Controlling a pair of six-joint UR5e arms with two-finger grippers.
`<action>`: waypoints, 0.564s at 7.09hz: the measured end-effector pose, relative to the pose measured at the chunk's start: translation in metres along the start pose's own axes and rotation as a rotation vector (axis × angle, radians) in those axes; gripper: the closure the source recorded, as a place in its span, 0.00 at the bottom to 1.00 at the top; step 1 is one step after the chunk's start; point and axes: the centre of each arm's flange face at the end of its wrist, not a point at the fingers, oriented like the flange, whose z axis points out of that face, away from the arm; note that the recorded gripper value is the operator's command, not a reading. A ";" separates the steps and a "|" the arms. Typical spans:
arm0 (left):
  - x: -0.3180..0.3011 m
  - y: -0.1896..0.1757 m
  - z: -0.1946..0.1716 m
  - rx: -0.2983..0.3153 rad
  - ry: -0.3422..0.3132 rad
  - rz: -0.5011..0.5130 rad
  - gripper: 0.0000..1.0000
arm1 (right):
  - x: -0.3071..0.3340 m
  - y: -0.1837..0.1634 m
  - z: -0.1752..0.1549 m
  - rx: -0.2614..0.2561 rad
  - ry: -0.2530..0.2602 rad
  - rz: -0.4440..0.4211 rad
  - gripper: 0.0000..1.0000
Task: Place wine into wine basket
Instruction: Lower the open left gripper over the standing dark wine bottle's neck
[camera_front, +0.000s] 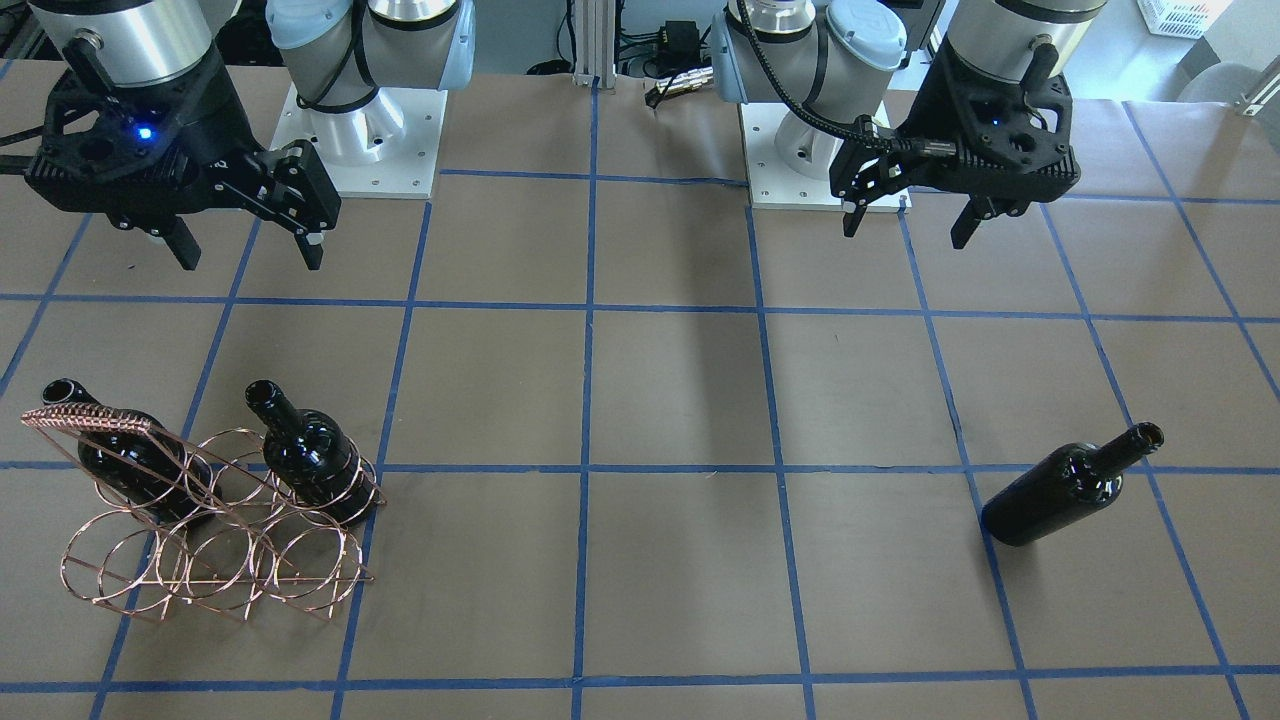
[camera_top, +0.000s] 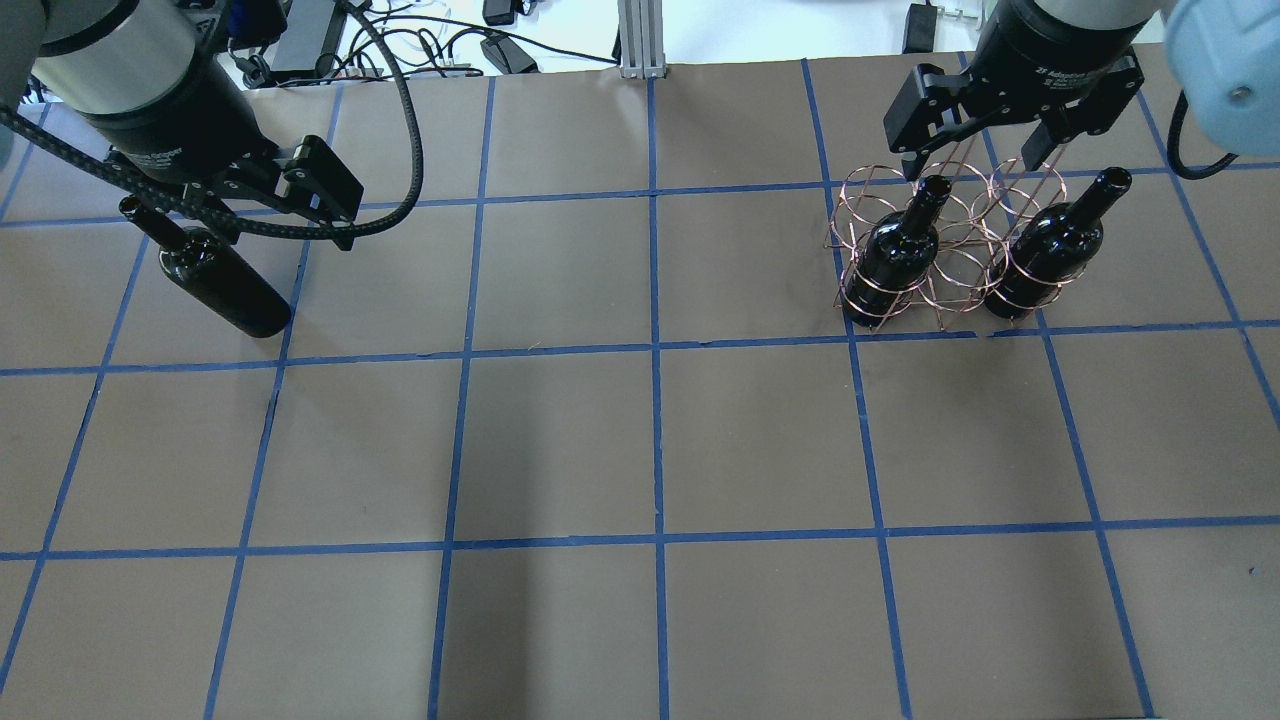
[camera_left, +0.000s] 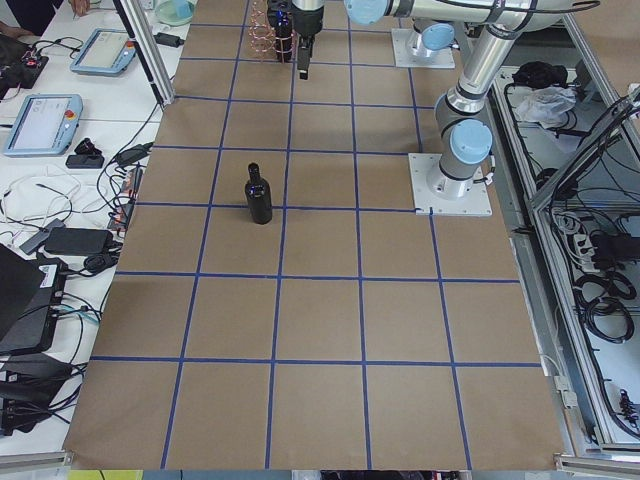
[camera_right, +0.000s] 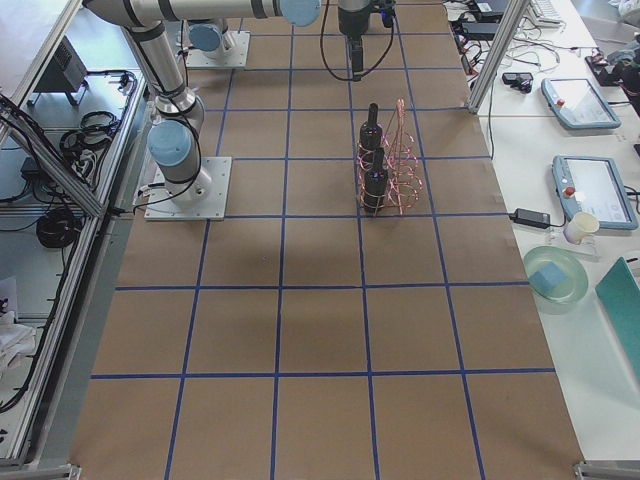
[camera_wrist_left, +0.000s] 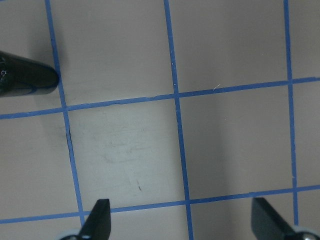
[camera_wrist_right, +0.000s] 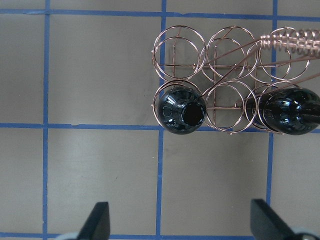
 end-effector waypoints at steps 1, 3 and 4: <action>0.000 0.001 0.000 0.000 0.001 -0.005 0.00 | 0.000 0.000 0.000 0.000 0.000 0.000 0.00; 0.000 0.002 0.000 0.001 0.000 0.002 0.00 | 0.000 0.000 0.001 -0.002 0.000 0.000 0.00; 0.000 0.002 0.001 -0.003 0.001 0.006 0.00 | 0.000 0.000 0.002 -0.002 0.000 0.000 0.00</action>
